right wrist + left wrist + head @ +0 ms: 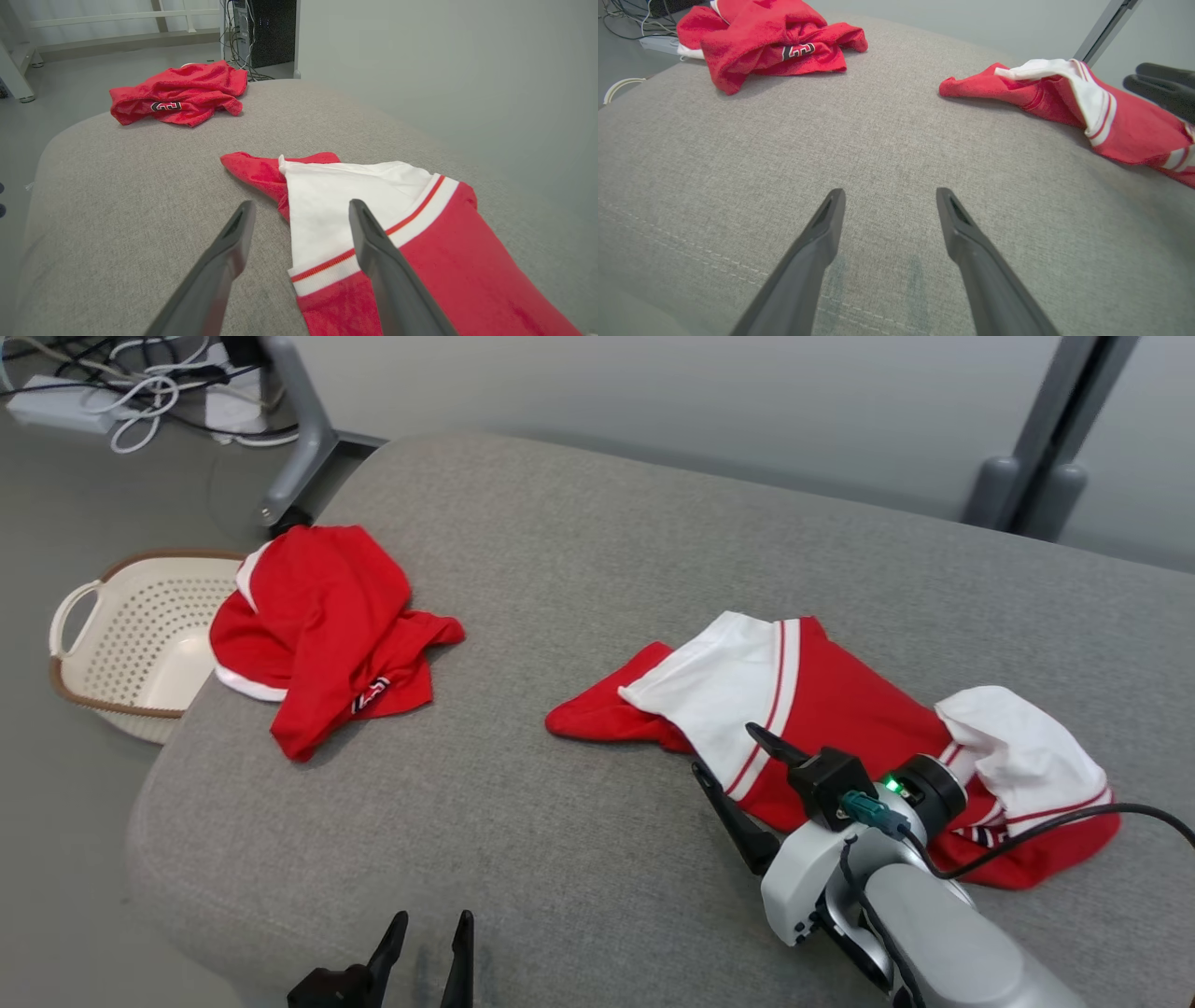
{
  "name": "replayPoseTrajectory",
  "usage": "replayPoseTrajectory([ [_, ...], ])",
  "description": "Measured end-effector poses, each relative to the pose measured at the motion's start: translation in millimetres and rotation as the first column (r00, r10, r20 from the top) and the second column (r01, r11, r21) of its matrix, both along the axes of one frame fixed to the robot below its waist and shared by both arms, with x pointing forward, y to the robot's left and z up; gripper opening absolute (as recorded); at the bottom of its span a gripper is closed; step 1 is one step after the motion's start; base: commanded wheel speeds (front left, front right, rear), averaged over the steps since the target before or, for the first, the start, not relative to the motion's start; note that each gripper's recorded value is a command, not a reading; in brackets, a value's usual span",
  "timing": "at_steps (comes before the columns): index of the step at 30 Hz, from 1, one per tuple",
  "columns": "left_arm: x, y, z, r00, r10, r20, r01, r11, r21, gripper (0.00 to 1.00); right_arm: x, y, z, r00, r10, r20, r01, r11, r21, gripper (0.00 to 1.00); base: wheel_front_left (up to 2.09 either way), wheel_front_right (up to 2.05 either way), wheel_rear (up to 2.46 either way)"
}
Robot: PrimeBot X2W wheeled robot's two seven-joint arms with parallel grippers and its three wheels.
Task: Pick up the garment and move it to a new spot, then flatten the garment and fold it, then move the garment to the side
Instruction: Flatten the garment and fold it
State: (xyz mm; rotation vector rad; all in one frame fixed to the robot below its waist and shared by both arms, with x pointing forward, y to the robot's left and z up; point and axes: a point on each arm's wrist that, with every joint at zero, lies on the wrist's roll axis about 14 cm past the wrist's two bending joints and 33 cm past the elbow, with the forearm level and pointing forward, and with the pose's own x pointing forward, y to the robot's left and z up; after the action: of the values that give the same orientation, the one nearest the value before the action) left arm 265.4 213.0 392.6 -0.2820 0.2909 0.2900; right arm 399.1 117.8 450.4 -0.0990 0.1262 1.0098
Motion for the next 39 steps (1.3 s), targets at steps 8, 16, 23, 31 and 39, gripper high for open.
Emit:
replayPoseTrajectory([
  [8, -6, 1, -11, 0.998, 0.032, -0.057, -0.032, 0.999, -0.010, 1.00, 14, 22, -33, 0.997, 0.077, -0.002, -0.077, 0.992, -0.104, 1.00, 0.00, 0.00, 0.00],
  [16, 8, -3, -12, 0.998, 0.024, -0.065, -0.025, 0.999, -0.020, 1.00, 26, 19, -53, 0.997, 0.073, -0.007, -0.073, 0.986, -0.151, 1.00, 0.00, 0.00, 0.00],
  [23, 11, -5, -14, 0.997, 0.018, -0.074, -0.020, 0.999, -0.027, 1.00, 39, 14, -45, 0.999, 0.036, 0.014, -0.034, 0.991, -0.132, 0.00, 0.00, 0.00, 0.00],
  [31, 16, -9, -14, 0.998, -0.001, -0.068, -0.001, 0.999, -0.033, 1.00, 66, -5, -19, 0.997, -0.057, 0.054, 0.060, 0.996, -0.061, 0.00, 0.00, 0.00, 0.00],
  [39, 19, -10, -12, 0.998, -0.007, -0.059, 0.005, 0.999, -0.038, 1.00, 144, -48, 44, 0.954, -0.195, 0.227, 0.200, 0.980, 0.000, 0.00, 0.00, 0.00, 0.00],
])
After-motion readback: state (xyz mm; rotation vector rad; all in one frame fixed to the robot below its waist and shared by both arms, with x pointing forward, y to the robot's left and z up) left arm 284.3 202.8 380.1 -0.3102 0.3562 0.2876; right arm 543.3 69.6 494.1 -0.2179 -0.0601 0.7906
